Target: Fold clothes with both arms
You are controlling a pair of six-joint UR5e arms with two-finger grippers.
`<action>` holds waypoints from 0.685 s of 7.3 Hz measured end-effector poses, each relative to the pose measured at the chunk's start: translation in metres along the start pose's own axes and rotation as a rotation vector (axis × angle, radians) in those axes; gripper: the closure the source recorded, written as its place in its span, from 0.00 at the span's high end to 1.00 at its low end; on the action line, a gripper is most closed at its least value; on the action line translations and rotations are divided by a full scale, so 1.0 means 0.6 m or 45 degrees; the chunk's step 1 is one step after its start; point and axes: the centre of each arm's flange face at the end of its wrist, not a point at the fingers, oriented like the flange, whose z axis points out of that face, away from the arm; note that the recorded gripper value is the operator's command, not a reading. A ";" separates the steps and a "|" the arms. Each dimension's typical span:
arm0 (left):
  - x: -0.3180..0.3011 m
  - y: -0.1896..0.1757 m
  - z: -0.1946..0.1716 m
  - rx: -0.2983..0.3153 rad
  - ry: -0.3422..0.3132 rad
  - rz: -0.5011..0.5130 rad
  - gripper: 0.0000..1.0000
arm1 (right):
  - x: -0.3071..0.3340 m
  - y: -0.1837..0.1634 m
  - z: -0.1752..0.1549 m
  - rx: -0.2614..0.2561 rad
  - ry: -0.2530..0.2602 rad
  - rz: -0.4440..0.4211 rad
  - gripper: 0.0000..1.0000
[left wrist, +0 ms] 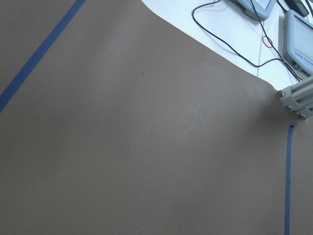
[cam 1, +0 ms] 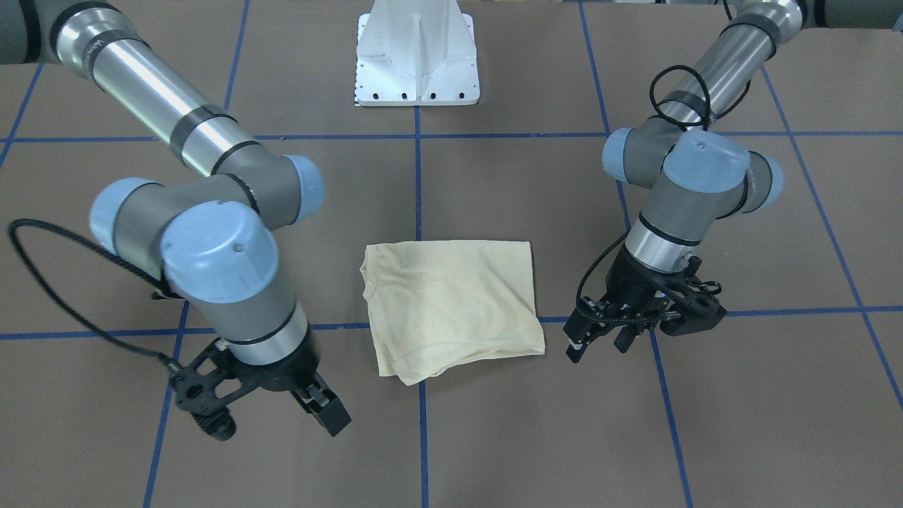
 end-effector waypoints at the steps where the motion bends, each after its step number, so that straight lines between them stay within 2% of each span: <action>1: -0.045 -0.027 -0.041 -0.040 0.013 0.144 1.00 | 0.096 -0.101 -0.031 -0.060 0.017 -0.198 1.00; 3: -0.213 -0.089 -0.143 -0.096 -0.008 0.496 1.00 | 0.320 -0.317 -0.119 -0.127 0.063 -0.592 1.00; 4: -0.312 -0.121 -0.200 -0.115 -0.033 0.645 1.00 | 0.419 -0.391 -0.151 -0.140 0.101 -0.742 1.00; 5: -0.402 -0.158 -0.262 -0.125 -0.072 0.751 1.00 | 0.510 -0.452 -0.180 -0.152 0.136 -0.847 1.00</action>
